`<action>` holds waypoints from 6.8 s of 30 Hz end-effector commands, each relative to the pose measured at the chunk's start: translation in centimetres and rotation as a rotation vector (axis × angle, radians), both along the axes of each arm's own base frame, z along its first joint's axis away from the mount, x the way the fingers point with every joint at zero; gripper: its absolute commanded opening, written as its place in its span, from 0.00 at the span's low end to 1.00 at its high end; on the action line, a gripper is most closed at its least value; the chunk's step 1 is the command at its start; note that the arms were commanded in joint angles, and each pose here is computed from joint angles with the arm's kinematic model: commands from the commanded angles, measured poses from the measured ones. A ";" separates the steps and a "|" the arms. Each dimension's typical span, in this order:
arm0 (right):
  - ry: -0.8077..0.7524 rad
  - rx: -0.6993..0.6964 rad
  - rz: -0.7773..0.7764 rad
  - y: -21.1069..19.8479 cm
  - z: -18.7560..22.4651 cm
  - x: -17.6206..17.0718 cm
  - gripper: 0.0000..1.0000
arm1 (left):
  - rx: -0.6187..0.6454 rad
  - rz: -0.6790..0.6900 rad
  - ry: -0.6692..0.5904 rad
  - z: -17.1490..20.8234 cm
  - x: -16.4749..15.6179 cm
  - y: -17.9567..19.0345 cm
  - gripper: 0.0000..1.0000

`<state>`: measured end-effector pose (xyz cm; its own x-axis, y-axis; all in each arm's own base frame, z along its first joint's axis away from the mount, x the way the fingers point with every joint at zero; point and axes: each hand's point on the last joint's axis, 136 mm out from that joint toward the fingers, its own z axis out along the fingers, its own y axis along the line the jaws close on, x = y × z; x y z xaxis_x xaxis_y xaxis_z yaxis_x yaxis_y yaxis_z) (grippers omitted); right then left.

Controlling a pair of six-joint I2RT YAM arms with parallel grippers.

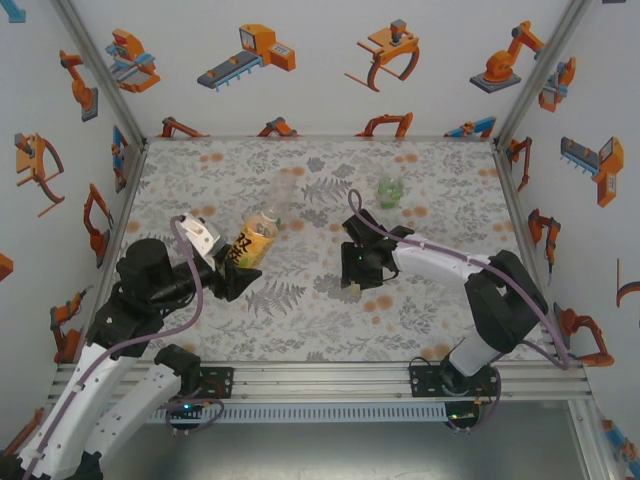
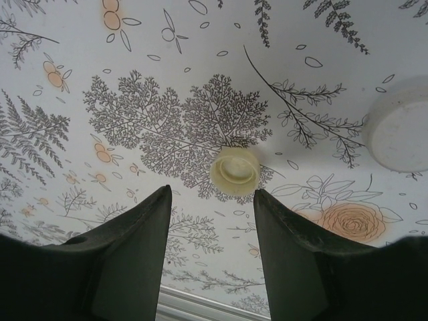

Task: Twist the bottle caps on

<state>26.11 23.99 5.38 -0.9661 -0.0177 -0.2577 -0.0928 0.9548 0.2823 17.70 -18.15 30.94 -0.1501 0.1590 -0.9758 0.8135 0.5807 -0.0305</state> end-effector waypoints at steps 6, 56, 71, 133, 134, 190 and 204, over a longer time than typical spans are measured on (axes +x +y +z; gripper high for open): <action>0.008 -0.001 -0.003 0.5 -0.8 0.2 0.50 | -0.019 -0.008 -0.020 1.1 -0.3 0.1 0.00; 0.033 0.250 -0.088 2.5 -3.9 -0.2 0.35 | -0.055 0.017 -0.036 3.0 -0.1 0.3 0.00; 0.014 0.162 -0.071 1.6 -2.6 0.4 0.28 | -0.047 0.016 -0.035 3.0 0.0 0.2 0.00; 0.058 -0.083 0.087 2.4 -2.3 -4.8 0.43 | -0.041 0.025 -0.017 2.0 -0.1 0.4 0.00; 0.060 -0.088 0.087 2.4 -2.4 -4.8 0.43 | -0.041 0.025 -0.016 2.0 -0.1 0.4 0.00; 0.079 -0.140 0.056 0.9 -3.7 -5.4 0.42 | -0.037 0.021 -0.018 2.4 0.0 0.3 0.00; 0.011 -0.075 0.069 2.5 0.1 -4.0 0.44 | -0.037 0.023 -0.021 2.5 0.0 0.4 0.00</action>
